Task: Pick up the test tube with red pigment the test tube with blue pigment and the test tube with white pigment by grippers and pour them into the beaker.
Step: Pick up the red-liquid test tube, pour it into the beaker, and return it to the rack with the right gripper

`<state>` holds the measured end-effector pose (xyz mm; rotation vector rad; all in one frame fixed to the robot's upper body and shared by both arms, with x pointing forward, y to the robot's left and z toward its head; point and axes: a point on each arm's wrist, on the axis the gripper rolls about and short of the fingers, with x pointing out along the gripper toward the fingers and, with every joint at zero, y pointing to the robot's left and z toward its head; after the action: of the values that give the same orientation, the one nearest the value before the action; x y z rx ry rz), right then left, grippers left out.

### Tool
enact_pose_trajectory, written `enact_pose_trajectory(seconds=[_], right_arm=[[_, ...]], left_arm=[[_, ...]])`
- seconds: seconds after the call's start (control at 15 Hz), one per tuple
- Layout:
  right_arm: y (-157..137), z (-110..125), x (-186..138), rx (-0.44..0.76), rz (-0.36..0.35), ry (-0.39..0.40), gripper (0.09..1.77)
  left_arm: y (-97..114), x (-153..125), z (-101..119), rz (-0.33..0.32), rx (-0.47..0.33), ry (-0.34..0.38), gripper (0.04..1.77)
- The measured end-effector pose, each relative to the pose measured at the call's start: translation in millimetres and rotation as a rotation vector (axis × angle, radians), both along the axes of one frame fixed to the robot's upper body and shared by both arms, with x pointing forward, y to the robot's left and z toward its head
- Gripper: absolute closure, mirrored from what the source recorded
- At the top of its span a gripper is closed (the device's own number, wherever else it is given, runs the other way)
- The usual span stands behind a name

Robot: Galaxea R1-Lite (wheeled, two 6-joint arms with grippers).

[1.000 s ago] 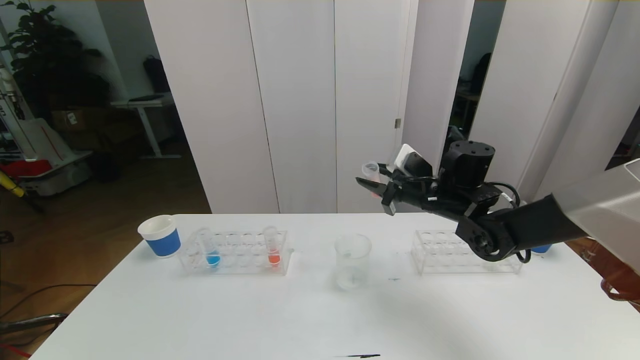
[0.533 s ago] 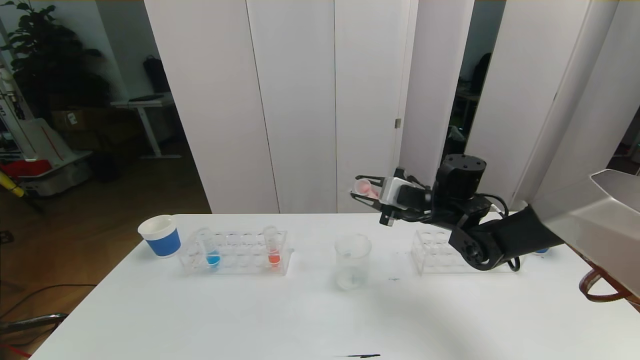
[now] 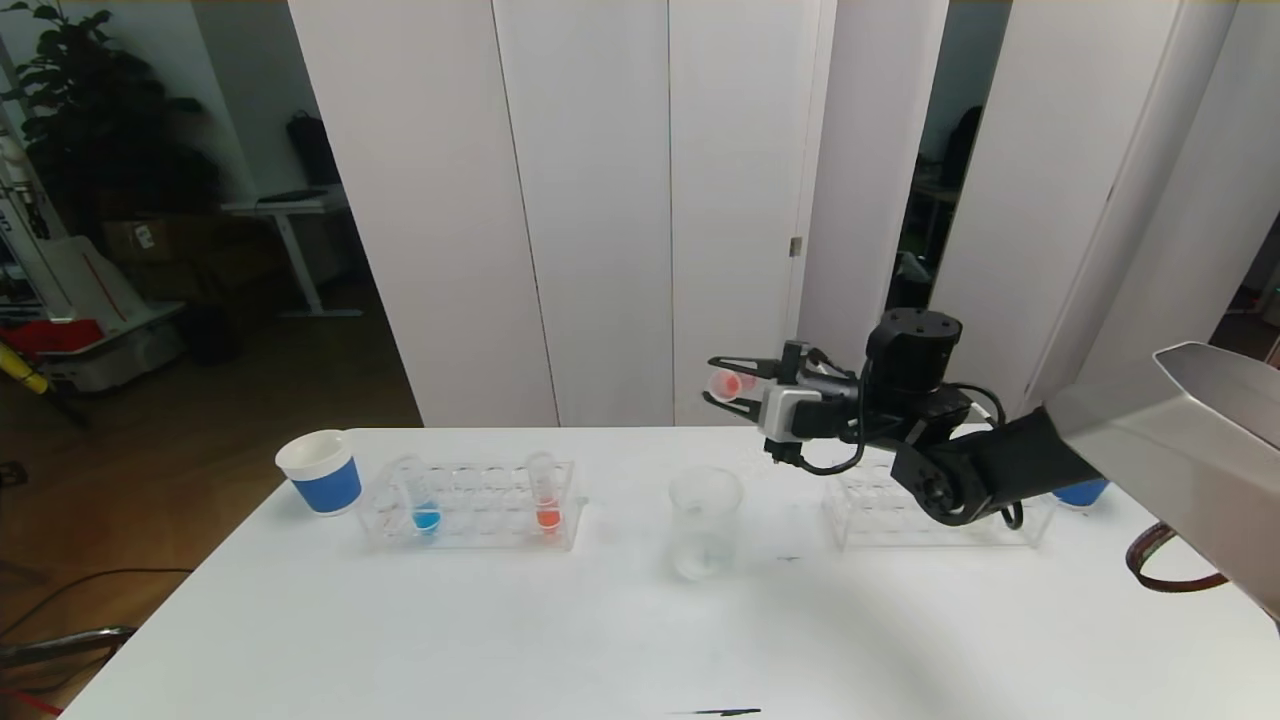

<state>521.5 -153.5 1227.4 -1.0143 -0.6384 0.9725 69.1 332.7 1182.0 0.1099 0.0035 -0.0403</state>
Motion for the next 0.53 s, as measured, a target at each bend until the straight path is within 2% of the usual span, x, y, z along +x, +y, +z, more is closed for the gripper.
enact_pose_trajectory(seconds=[0.27,0.53], right_arm=[[4,-2,11,-0.050,0.038,-0.162,1.29],[5,-11,16,-0.098,0.038,-0.253,1.29]], left_arm=[[0,0,0,0.000,0.000,0.000,0.06],[0,0,0,0.000,0.000,0.000,0.06]])
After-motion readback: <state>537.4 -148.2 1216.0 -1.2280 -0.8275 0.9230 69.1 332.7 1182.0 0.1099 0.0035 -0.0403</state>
